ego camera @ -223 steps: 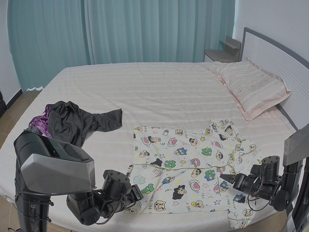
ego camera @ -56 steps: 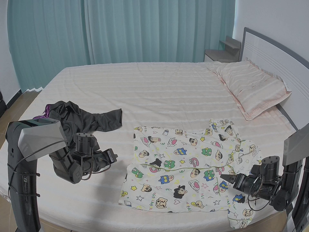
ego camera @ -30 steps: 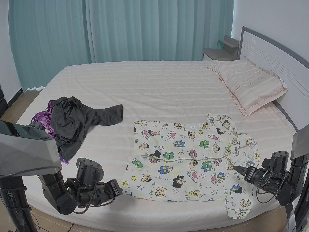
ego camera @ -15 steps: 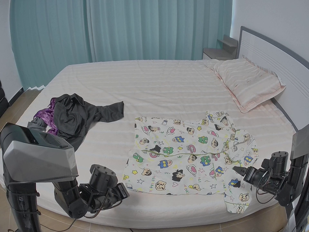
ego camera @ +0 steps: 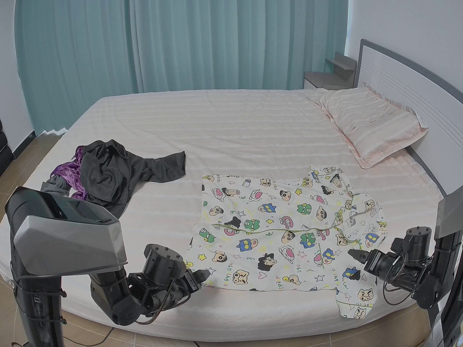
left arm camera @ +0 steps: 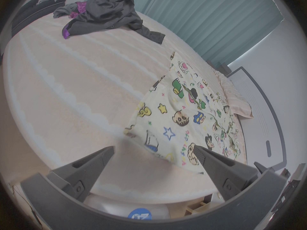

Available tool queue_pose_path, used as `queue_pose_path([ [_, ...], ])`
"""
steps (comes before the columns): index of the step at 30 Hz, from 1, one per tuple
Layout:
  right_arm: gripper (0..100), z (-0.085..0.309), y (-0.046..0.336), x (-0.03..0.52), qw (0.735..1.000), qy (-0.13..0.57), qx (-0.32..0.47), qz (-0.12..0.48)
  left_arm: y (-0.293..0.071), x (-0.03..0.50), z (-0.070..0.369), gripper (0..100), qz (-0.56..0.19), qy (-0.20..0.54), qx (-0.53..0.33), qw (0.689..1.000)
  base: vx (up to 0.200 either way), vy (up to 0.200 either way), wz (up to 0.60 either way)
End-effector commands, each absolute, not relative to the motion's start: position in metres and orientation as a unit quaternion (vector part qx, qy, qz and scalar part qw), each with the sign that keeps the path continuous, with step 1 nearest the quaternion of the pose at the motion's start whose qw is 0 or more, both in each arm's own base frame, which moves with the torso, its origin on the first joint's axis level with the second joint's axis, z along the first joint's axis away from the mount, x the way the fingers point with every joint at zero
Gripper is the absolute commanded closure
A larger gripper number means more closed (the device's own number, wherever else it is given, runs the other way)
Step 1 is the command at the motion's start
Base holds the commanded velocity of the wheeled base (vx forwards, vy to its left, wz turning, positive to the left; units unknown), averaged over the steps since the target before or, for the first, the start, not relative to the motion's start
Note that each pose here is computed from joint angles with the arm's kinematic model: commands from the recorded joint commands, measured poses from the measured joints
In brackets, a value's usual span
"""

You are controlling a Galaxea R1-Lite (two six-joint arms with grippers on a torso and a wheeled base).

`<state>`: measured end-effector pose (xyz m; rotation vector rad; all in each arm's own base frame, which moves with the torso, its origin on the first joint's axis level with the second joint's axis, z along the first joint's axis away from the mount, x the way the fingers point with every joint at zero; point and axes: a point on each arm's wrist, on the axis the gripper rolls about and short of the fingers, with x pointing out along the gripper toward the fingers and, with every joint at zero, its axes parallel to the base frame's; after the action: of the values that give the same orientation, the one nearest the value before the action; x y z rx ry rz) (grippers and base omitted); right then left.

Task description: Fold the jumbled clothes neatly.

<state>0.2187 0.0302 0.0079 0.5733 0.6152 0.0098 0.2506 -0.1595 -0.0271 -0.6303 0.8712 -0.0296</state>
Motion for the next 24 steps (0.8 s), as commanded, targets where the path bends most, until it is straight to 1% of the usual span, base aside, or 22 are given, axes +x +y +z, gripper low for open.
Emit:
queue_pose_path([
  [1, 0, 0.008, 0.031, 0.215, 0.912, 0.301, 0.279, 0.007, -0.168, 0.263, -0.038, 0, -0.003, 0.404, -0.295, 0.866, 0.000, 0.000, 0.00],
  [8, 0, 0.009, 0.032, 0.215, 0.912, 0.300, 0.280, 0.008, -0.178, 0.277, -0.041, 0, -0.008, 0.393, -0.298, 0.870, 0.000, 0.000, 0.00],
  [12, 0, 0.009, 0.032, 0.215, 0.912, 0.300, 0.280, 0.009, -0.182, 0.283, -0.051, 0, 0.000, 0.386, -0.263, 0.884, 0.000, 0.000, 0.00],
  [13, 0, 0.009, 0.032, 0.215, 0.912, 0.300, 0.280, 0.009, -0.182, 0.283, -0.051, 100, 0.000, 0.387, -0.258, 0.885, 0.000, 0.000, 0.00],
  [20, 0, 0.009, 0.030, 0.215, 0.913, 0.298, 0.278, 0.006, -0.181, 0.277, -0.052, 100, 0.016, 0.389, -0.244, 0.888, 0.000, 0.000, 0.00],
  [24, 0, 0.009, 0.030, 0.215, 0.913, 0.299, 0.278, 0.006, -0.177, 0.265, -0.054, 100, 0.029, 0.395, -0.228, 0.889, 0.000, 0.000, 0.00],
])
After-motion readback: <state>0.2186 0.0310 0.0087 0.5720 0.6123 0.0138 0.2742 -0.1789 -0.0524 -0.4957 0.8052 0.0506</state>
